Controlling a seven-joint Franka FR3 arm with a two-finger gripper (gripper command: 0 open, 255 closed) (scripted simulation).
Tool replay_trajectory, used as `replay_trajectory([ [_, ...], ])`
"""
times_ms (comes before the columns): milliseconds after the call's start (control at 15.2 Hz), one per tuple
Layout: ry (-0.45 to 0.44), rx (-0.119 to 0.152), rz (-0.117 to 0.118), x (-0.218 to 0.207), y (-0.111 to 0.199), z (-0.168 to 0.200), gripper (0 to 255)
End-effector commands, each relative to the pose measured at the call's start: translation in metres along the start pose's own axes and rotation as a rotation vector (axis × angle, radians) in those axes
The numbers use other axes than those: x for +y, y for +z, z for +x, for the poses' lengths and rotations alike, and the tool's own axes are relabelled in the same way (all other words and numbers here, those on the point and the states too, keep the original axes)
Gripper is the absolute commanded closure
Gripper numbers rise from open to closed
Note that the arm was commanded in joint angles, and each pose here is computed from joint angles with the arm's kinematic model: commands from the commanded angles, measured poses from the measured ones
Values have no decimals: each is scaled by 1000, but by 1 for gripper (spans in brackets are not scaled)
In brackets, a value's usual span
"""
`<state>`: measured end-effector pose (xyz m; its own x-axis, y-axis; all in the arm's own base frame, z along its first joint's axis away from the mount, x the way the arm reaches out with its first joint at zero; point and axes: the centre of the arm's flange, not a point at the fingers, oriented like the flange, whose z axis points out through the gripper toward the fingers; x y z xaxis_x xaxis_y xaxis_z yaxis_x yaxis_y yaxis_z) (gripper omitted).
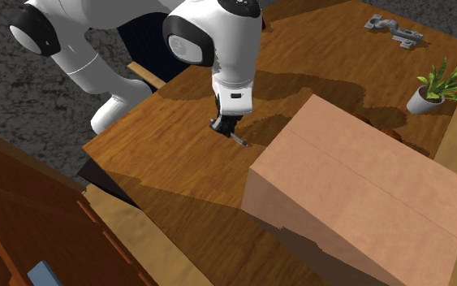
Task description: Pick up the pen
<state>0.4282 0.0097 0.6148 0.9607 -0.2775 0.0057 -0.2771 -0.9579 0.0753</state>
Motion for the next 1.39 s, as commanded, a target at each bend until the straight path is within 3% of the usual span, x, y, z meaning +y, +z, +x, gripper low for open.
replay_trajectory([
  [0, 3, -7, -4, 2, 3, 0, 255],
  [198, 3, -7, -4, 1, 2, 2, 255],
  [1320, 3, -7, -4, 7, -78, 2, 255],
])
